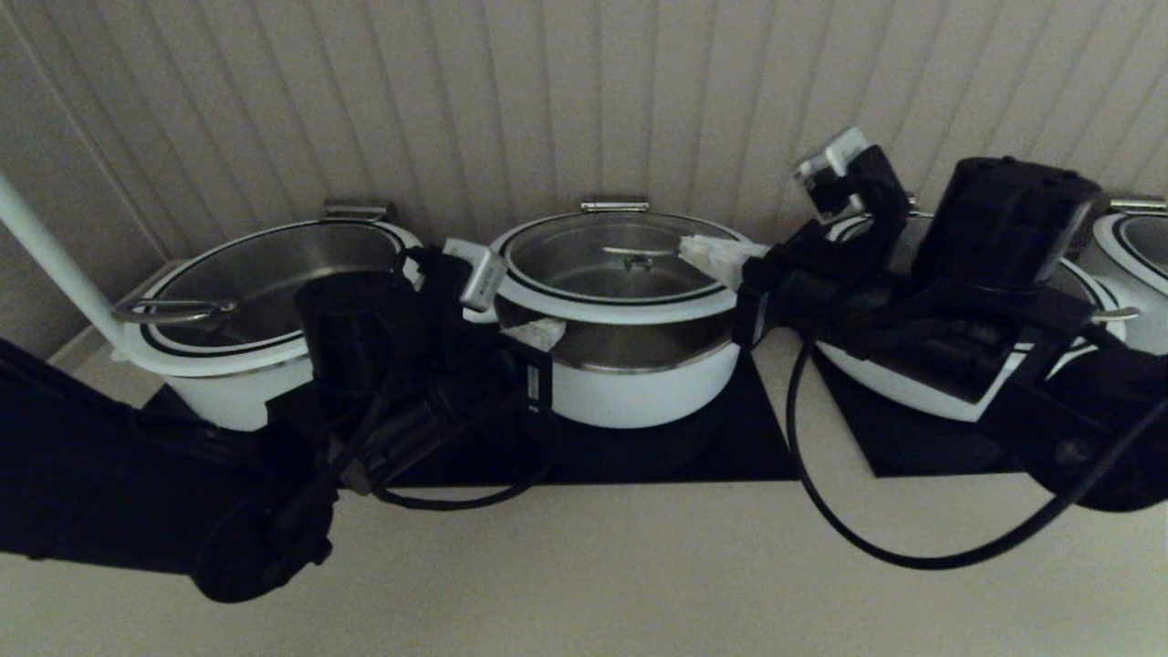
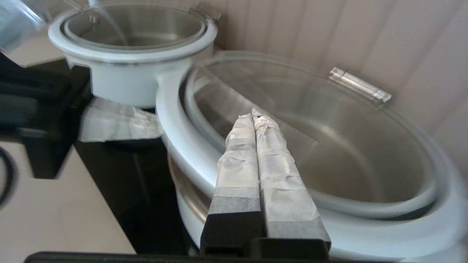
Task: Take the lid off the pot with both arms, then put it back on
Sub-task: Hold the pot lid with the left arm
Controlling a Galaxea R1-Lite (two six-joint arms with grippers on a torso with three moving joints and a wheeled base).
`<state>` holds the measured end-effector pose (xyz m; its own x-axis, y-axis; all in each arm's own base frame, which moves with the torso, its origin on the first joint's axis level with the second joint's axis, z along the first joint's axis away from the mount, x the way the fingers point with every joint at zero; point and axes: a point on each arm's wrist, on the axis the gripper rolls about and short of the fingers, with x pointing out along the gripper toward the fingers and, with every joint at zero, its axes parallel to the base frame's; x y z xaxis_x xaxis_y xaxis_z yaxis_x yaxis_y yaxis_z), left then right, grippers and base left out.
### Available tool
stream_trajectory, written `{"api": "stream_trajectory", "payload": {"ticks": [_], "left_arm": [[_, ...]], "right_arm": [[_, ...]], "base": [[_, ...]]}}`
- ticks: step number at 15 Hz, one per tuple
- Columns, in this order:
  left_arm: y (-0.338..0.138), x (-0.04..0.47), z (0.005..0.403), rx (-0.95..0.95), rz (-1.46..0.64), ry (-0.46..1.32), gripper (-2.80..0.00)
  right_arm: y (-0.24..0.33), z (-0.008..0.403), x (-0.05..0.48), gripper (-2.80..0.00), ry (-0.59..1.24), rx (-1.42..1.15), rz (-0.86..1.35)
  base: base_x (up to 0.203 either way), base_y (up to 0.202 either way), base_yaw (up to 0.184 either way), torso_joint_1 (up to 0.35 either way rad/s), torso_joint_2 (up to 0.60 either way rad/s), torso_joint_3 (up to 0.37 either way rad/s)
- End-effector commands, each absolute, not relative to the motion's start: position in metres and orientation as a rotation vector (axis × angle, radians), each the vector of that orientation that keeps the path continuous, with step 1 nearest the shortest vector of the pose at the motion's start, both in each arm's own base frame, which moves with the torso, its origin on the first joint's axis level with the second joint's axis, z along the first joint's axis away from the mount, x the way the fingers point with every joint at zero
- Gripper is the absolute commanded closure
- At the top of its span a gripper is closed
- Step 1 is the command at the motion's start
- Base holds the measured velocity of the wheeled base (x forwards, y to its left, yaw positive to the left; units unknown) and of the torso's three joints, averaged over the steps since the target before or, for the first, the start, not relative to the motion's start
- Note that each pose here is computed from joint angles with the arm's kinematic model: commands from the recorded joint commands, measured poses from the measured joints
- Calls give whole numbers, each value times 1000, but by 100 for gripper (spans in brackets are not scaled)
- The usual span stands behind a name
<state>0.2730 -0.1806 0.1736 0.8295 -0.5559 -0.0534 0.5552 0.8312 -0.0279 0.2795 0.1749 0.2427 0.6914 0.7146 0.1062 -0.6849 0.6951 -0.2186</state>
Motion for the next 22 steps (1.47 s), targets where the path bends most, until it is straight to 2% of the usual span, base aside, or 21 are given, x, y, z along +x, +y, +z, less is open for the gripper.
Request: {"api": "stream_trajectory", "payload": {"ticks": [1,7,12,17,22], "left_arm": [[-182,277,176,-26,-587,27,0],[-180,278,175,-26,-578,28,0],[-177,280,175,-24,-561,28,0],[-177,284,171,-22,-556,35,0],[-179,290,167,-31,-551,4,0]], "right_arm": [[165,256,261,0,-204,-166,788],[129,284,208,0,-142,-173,783],[102,274,165,0,-26,-109,786],[109,255,176,0,36,-111,813],[134,246,214,0,-83,-101,819]], "base": [[0,0,0,0,0,0],[0,0,0,0,0,0],[0,0,0,0,0,0],[0,0,0,0,0,0],[0,0,0,0,0,0]]}}
